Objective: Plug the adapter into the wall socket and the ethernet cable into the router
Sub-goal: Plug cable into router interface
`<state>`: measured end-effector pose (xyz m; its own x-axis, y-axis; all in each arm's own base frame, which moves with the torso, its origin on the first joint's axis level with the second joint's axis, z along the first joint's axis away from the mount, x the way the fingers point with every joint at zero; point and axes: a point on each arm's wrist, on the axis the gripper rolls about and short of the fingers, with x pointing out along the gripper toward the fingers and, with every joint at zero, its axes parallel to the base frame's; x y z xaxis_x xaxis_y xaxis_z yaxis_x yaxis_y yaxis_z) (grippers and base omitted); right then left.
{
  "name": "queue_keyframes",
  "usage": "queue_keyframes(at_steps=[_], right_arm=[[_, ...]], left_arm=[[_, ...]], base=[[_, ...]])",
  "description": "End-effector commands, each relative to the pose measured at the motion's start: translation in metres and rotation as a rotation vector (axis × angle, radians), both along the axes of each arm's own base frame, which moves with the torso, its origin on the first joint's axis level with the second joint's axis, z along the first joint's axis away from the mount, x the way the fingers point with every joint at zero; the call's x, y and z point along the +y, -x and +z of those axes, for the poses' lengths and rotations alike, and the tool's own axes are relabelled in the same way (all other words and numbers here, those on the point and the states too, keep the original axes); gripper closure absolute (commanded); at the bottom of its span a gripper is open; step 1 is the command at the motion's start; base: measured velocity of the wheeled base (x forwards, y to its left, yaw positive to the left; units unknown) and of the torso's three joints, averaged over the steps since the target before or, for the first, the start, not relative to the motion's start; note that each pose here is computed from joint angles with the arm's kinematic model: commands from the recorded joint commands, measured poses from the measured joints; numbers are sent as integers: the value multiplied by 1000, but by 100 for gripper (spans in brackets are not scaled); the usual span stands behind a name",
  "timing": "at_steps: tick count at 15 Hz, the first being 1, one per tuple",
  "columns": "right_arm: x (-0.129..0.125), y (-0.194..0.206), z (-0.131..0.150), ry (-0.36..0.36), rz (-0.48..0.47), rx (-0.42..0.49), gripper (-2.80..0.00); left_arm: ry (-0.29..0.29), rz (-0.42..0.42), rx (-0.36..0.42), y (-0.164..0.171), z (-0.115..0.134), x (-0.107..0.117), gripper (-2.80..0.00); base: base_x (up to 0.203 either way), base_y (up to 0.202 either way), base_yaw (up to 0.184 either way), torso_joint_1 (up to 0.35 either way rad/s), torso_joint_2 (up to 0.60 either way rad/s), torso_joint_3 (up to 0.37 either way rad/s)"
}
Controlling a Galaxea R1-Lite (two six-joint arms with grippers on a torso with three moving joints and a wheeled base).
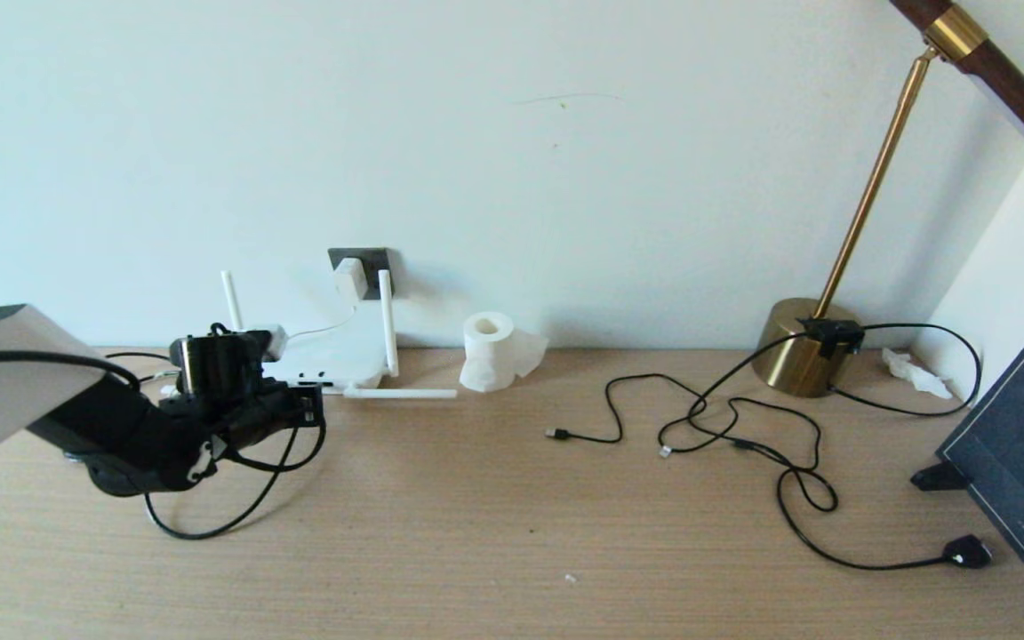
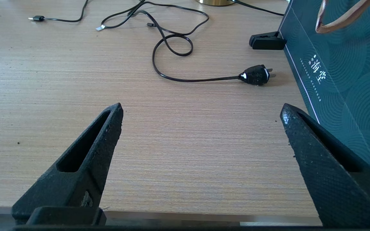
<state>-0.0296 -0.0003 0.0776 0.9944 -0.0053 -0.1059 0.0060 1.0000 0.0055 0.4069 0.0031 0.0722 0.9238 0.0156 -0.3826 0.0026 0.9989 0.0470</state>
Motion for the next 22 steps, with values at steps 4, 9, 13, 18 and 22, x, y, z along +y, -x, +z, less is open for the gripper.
queue_keyframes(at_steps=[4, 9, 13, 18, 22], right_arm=[[0, 0, 0, -1, 1, 3, -280], [0, 0, 0, -1, 1, 3, -280], [0, 0, 0, -1, 1, 3, -280], [0, 0, 0, -1, 1, 3, -280], [0, 0, 0, 0, 1, 3, -280]], left_arm=[[-1, 2, -8, 0, 1, 1, 0], [-1, 2, -8, -1, 1, 1, 0], [2, 13, 5, -2, -5, 7, 0], [3, 20, 12, -1, -7, 11, 0], [1, 17, 23, 4, -8, 10, 0]], base=[[0, 0, 0, 0, 0, 0], [0, 0, 0, 0, 0, 0], [0, 0, 0, 0, 0, 0], [0, 0, 0, 0, 0, 0], [0, 0, 0, 0, 0, 0]])
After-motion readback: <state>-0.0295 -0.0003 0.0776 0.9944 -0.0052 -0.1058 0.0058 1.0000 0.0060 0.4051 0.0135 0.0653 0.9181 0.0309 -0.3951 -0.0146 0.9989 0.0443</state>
